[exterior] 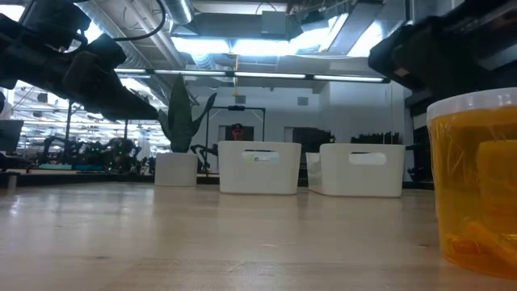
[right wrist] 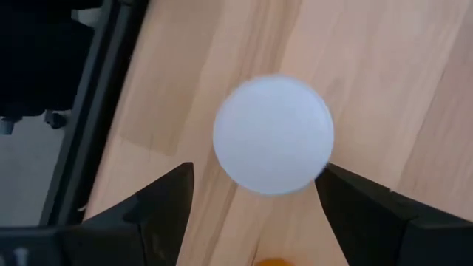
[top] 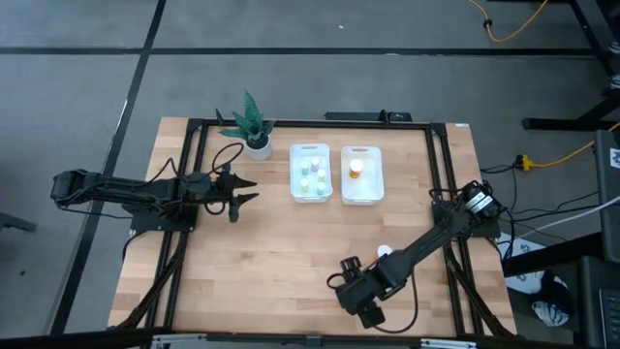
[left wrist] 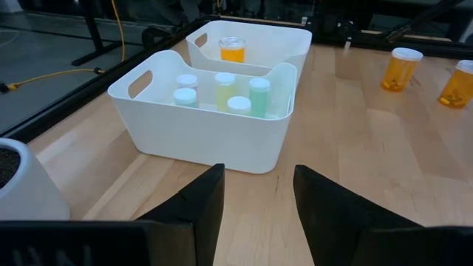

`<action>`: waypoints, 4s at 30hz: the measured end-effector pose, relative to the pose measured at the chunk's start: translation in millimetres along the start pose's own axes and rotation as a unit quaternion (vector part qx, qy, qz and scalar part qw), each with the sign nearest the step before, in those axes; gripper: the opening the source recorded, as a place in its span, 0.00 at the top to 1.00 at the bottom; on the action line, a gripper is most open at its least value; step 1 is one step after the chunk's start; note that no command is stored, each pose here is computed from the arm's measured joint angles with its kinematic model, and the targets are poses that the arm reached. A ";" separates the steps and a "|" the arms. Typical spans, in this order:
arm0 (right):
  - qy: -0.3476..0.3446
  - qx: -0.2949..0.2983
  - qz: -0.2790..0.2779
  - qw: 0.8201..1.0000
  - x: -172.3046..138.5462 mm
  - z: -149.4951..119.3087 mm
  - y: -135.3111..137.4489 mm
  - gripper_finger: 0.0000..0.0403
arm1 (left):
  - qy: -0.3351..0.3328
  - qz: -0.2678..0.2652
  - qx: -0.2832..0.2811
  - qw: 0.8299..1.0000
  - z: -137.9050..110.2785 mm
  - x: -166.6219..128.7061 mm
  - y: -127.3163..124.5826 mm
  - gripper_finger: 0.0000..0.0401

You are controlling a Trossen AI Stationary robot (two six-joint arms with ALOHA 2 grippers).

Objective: Pick and place medicine bottles into bin by pill shape (circle, oval)
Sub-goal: Put the orange pill bottle into the right white bin

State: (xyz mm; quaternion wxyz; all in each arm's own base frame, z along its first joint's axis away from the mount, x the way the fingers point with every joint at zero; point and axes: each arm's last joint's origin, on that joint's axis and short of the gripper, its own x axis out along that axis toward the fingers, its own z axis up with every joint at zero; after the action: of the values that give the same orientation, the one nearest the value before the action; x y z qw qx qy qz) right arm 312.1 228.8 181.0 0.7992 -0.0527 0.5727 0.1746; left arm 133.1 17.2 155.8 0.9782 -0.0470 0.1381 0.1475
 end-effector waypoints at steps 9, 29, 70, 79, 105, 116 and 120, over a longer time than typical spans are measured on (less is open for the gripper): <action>-0.039 -0.025 -0.021 0.999 4.6 6.7 -0.1 0.30 | 0.000 0.000 0.000 1.000 0.1 0.0 0.0 0.61; -0.054 -0.016 -0.028 0.998 4.3 10.7 -4.6 0.30 | 0.000 0.000 0.000 1.000 0.1 0.0 0.0 0.61; -0.062 0.114 -0.117 0.985 -109.5 31.9 -39.5 0.48 | 0.000 0.000 0.000 1.000 0.0 0.0 0.1 0.61; -0.083 0.169 -0.239 0.953 -190.7 7.0 -89.0 0.48 | 0.000 0.000 0.000 1.000 0.0 0.0 0.0 0.61; -0.048 0.336 -0.198 0.919 -153.1 -116.3 -242.0 0.47 | 0.000 0.000 0.000 1.000 0.0 0.0 0.0 0.61; -0.070 0.353 -0.200 0.911 -123.7 -145.4 -266.1 0.47 | 0.000 0.000 0.000 1.000 0.0 0.0 0.0 0.61; -0.072 0.353 -0.210 0.909 -126.3 -150.4 -274.3 0.46 | 0.000 0.000 0.000 1.000 0.0 0.0 0.0 0.61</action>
State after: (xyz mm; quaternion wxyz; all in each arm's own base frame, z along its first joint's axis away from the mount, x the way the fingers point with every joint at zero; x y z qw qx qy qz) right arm 234.5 -97.6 216.3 0.8227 0.1268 0.5136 -0.2080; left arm 133.0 17.2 155.8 0.9782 -0.0471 0.1381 0.1475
